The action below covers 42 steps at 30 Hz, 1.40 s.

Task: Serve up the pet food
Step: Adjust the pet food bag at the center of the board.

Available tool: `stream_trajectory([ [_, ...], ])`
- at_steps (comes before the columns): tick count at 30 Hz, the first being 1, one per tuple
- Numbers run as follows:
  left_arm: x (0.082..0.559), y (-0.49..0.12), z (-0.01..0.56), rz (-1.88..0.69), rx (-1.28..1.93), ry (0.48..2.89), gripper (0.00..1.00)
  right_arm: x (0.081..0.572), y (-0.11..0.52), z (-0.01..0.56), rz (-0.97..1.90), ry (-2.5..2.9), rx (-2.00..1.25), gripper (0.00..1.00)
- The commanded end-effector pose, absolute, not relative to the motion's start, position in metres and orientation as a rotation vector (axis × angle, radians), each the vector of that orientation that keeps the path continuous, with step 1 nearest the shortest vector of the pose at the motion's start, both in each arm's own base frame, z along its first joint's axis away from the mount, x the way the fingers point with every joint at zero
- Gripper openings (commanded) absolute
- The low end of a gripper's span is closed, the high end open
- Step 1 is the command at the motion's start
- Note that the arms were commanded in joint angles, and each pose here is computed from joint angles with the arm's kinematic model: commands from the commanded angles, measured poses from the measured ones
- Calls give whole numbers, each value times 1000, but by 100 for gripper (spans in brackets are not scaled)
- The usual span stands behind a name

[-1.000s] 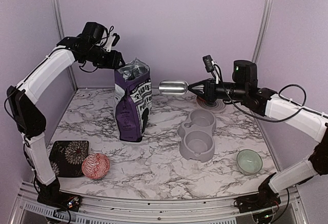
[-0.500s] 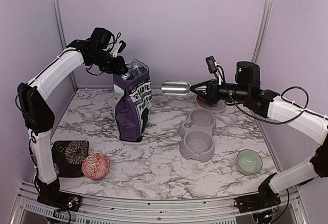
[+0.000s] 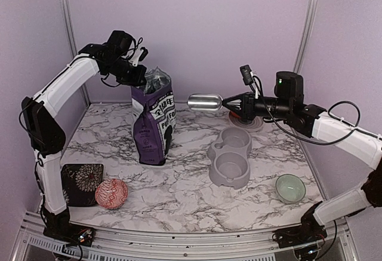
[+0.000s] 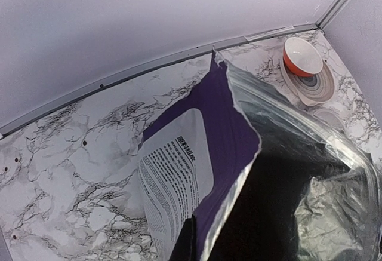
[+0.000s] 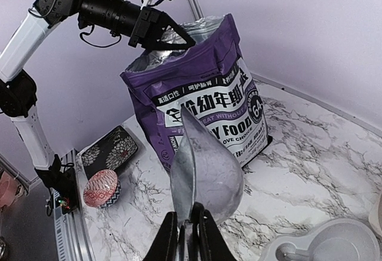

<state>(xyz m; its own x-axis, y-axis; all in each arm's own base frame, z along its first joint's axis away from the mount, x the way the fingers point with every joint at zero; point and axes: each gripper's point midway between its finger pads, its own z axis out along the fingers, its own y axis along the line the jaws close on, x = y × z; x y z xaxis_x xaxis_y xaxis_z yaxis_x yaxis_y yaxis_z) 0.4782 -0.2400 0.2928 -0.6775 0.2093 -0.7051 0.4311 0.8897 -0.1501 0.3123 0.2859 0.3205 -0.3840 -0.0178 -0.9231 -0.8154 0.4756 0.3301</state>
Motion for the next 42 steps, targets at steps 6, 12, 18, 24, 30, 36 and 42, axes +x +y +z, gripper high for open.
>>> stream_trajectory([
  [6, 480, -227, 390, -257, 445, 2063, 0, 317, 280, 342, 1003, 1701, -680, 0],
  [12, 482, -214, 409, -142, 467, 2000, 0, 318, 277, 342, 981, 1706, -664, 0],
  [18, 484, -199, 417, -13, 474, 1971, 0, 322, 278, 337, 982, 1721, -652, 0],
  [24, 483, -181, 433, 113, 443, 1931, 0, 327, 278, 333, 974, 1737, -634, 0],
  [30, 476, -182, 429, 332, 466, 1916, 0, 331, 275, 327, 952, 1762, -610, 0],
  [36, 472, -209, 396, 451, 519, 1945, 0, 334, 269, 317, 910, 1807, -587, 0],
  [42, 454, -265, 361, 372, 619, 1972, 0, 332, 258, 317, 837, 1843, -565, 0],
])
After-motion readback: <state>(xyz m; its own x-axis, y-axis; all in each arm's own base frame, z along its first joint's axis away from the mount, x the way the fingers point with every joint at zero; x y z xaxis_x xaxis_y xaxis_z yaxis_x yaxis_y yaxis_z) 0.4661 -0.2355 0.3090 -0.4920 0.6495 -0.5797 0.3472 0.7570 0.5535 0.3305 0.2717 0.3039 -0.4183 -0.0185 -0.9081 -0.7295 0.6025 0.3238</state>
